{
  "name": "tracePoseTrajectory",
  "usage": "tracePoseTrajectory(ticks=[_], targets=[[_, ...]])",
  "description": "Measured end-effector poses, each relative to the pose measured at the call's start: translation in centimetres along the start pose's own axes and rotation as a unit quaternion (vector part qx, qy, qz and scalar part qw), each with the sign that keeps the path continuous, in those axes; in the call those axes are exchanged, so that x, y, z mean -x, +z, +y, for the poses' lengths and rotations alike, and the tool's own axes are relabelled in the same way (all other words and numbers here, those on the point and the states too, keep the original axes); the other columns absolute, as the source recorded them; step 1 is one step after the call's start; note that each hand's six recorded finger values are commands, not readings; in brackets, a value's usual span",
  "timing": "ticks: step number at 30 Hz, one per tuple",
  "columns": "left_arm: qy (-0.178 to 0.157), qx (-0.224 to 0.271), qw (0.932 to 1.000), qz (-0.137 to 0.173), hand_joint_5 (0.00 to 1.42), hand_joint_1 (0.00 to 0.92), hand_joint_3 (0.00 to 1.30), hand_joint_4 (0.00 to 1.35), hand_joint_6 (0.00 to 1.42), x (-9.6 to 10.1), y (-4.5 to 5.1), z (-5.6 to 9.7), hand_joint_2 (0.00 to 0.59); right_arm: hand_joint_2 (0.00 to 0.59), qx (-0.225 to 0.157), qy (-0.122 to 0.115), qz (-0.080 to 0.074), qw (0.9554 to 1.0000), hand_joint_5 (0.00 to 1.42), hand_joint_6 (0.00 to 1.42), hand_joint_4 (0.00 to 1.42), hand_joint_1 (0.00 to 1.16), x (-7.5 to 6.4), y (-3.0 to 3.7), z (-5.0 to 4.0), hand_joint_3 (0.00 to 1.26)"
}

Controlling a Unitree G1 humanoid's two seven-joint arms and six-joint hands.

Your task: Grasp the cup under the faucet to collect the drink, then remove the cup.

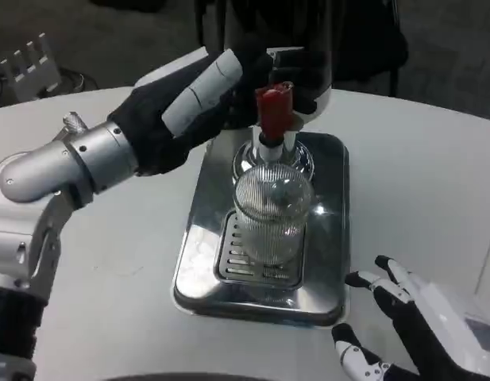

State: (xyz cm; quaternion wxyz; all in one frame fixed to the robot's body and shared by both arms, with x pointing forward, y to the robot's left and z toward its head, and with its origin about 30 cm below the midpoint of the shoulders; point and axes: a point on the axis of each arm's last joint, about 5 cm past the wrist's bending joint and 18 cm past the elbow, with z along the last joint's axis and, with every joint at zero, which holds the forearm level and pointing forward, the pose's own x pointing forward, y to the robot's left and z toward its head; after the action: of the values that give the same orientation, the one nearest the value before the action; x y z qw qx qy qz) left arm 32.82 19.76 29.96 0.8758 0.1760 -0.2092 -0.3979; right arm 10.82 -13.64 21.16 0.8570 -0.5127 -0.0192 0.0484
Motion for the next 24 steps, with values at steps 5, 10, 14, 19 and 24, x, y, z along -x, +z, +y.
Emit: tracePoseTrajectory(ticks=[5,10,14,19,24], targets=[[-0.011,-0.009,0.9999,-0.002,0.25,0.0,0.22,0.15,0.32,-0.7,-0.2,-0.1,0.105,0.494,-0.001,-0.004,-0.004,1.0,0.03,0.08,0.0,0.28,-0.1,0.06,-0.1,0.17],[-0.02,-0.024,0.9995,-0.007,0.25,0.0,0.22,0.15,0.32,-1.1,-0.33,-0.3,0.105,0.488,-0.004,-0.005,-0.004,1.0,0.03,0.08,0.01,0.28,-0.3,0.05,-0.13,0.17],[-0.031,-0.052,0.9981,-0.007,0.26,0.0,0.22,0.16,0.32,-1.4,-0.23,-0.4,0.111,0.486,-0.004,-0.007,-0.006,1.0,0.03,0.08,0.01,0.27,-0.5,0.1,-0.11,0.17],[-0.04,-0.072,0.9966,-0.01,0.26,0.0,0.22,0.16,0.33,-1.6,-0.32,-0.6,0.111,0.485,-0.004,-0.006,-0.012,0.9999,0.03,0.08,0.01,0.27,-0.6,0.24,0.01,0.17],[-0.048,-0.096,0.9941,-0.013,0.26,0.0,0.22,0.16,0.33,-1.7,-0.26,-0.8,0.11,0.485,-0.004,-0.009,-0.014,0.9999,0.03,0.08,0.01,0.27,-0.7,0.29,0.02,0.17]])
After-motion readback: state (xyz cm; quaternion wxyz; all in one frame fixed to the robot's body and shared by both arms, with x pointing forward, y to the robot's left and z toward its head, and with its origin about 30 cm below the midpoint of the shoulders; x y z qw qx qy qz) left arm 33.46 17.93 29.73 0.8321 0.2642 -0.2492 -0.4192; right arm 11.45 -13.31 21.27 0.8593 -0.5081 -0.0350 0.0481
